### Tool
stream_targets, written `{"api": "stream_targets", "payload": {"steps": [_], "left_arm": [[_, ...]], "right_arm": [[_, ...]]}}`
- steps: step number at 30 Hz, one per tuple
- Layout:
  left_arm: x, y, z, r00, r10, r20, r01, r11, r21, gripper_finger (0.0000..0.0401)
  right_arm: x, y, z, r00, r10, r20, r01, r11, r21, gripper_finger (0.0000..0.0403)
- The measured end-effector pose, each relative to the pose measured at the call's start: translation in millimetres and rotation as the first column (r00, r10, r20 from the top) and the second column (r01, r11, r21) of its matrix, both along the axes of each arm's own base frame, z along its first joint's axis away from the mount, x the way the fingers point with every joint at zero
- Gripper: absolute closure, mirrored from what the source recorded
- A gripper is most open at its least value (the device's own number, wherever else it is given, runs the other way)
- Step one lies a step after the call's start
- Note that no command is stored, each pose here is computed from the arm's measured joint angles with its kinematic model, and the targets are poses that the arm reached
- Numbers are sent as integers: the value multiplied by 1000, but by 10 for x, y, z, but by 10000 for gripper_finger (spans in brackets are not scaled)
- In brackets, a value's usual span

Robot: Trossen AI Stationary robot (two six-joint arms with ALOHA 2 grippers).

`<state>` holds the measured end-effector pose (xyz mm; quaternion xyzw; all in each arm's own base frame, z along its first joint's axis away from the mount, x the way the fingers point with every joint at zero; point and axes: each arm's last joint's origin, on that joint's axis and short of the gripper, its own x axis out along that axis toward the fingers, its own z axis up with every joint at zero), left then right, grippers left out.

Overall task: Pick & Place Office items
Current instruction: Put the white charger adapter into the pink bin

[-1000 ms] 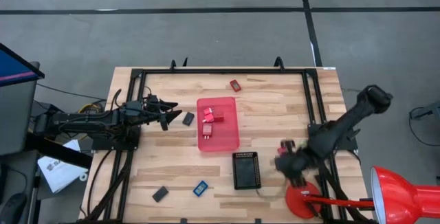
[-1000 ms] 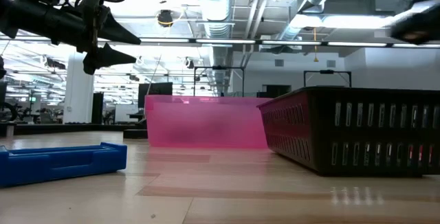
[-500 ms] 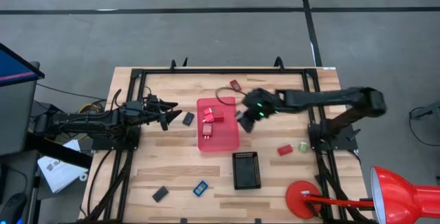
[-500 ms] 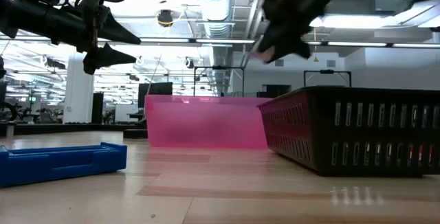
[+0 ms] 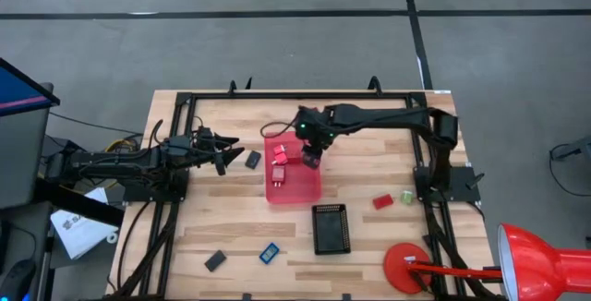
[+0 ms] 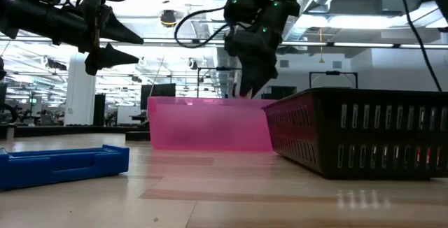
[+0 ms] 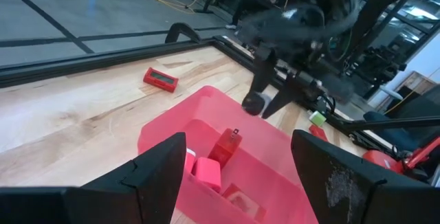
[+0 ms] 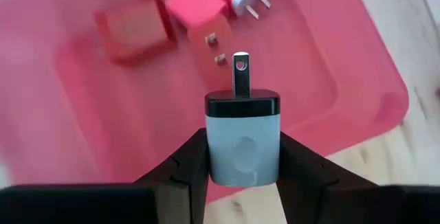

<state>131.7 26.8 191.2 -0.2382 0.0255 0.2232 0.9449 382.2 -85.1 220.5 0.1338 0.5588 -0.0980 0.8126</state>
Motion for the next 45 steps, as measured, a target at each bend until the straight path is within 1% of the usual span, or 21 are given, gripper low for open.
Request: {"api": "stream_targets", "payload": {"steps": [4,6,7,9,12,14,19,26,30,36,45], "left_arm": [[0,0,0,1000,0,0,0,1000,0,142],[0,0,1,1000,0,1,0,1000,0,142],[0,0,1,1000,0,1,0,1000,0,142],[1,0,5,1000,0,6,0,1000,0,142],[2,0,8,1000,0,8,0,1000,1,142],[3,-1,15,1000,-1,16,1,1000,2,142],[3,-1,16,1000,-1,17,1,1000,2,142],[3,-1,21,1000,-1,22,1,1000,3,142],[4,-1,20,1000,-1,21,1,1000,3,142],[4,-1,20,1000,-1,21,1,1000,3,142],[4,-1,20,1000,-1,21,1,1000,3,142]], "right_arm": [[-2,-52,-80,993,105,-55,-108,993,-49,280],[6,-80,-126,986,158,-58,-162,984,-69,279],[38,-103,-143,983,178,-39,-181,980,-88,279],[59,-148,-160,980,197,-25,-199,974,-112,279],[88,-221,-169,979,204,-7,-203,969,-143,279],[51,-255,-201,976,213,-41,-217,967,-137,278],[47,-326,-241,971,232,-55,-238,960,-151,278],[92,-335,-226,962,274,-21,-273,943,-190,278],[91,-341,-225,955,294,-25,-293,935,-199,278],[83,-363,-226,952,306,-29,-305,930,-204,276],[82,-366,-225,952,305,-29,-304,931,-204,261]]}}
